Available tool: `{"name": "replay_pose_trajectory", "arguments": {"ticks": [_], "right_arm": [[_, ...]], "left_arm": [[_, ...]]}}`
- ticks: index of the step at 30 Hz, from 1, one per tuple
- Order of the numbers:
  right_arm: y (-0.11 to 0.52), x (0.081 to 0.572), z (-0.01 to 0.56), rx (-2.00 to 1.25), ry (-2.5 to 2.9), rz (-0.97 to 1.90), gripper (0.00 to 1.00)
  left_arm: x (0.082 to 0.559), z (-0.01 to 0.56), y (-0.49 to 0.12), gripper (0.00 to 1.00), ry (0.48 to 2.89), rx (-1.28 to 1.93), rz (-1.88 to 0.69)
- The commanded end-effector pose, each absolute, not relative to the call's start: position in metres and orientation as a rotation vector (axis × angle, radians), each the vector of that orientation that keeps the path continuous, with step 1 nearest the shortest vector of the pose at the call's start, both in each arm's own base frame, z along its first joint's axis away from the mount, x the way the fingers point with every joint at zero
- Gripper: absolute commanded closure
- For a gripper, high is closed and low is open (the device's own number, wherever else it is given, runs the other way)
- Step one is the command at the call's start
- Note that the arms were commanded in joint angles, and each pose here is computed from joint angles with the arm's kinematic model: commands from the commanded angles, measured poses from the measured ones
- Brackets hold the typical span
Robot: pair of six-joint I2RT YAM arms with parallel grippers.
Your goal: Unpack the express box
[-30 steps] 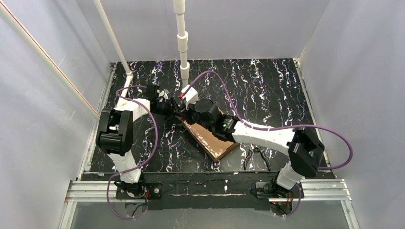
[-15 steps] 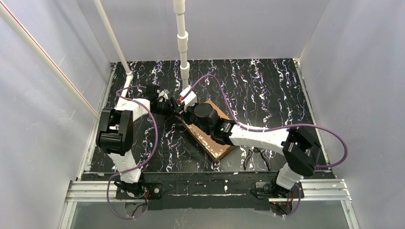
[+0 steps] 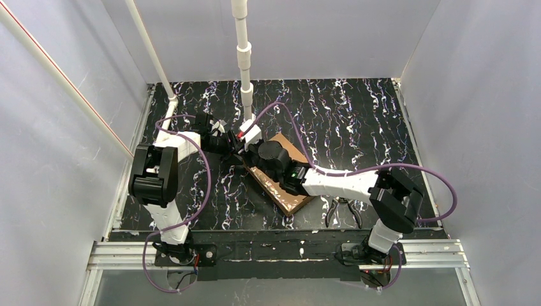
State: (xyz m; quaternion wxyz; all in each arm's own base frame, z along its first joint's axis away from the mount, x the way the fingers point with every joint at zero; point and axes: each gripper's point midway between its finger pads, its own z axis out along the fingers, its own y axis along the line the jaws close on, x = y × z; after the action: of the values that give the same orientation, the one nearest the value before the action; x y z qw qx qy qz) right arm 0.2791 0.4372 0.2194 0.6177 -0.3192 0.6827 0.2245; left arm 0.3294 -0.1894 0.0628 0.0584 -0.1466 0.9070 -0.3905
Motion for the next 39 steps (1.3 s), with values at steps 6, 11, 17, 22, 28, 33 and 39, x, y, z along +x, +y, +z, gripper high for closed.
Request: {"name": "replay_pose_trajectory", "arguments": {"ticks": [6, 11, 17, 22, 28, 33, 39], "right_arm": [[0.426, 0.277, 0.231, -0.684, 1.502, 0.525, 0.99], [0.423, 0.276, 0.242, -0.635, 1.474, 0.553, 0.99], [0.418, 0.277, 0.262, -0.563, 1.444, 0.578, 0.99], [0.42, 0.276, 0.266, -0.557, 1.429, 0.589, 0.99], [0.42, 0.277, 0.259, -0.528, 1.417, 0.598, 0.99], [0.422, 0.279, 0.253, -0.523, 1.404, 0.6, 0.99], [0.423, 0.282, 0.247, -0.511, 1.408, 0.591, 0.99]], "left_arm": [[0.325, 0.06, -0.191, 0.55, 2.777, -0.45, -1.209], [0.324, 0.059, -0.191, 0.55, 2.781, -0.453, -1.209], [0.323, 0.058, -0.191, 0.55, 2.783, -0.455, -1.211], [0.323, 0.059, -0.191, 0.55, 2.783, -0.458, -1.216], [0.327, 0.064, -0.189, 0.5, 2.762, -0.451, -1.234], [0.33, 0.071, -0.187, 0.39, 2.735, -0.422, -1.226], [0.331, 0.068, -0.19, 0.37, 2.733, -0.442, -1.261]]}}
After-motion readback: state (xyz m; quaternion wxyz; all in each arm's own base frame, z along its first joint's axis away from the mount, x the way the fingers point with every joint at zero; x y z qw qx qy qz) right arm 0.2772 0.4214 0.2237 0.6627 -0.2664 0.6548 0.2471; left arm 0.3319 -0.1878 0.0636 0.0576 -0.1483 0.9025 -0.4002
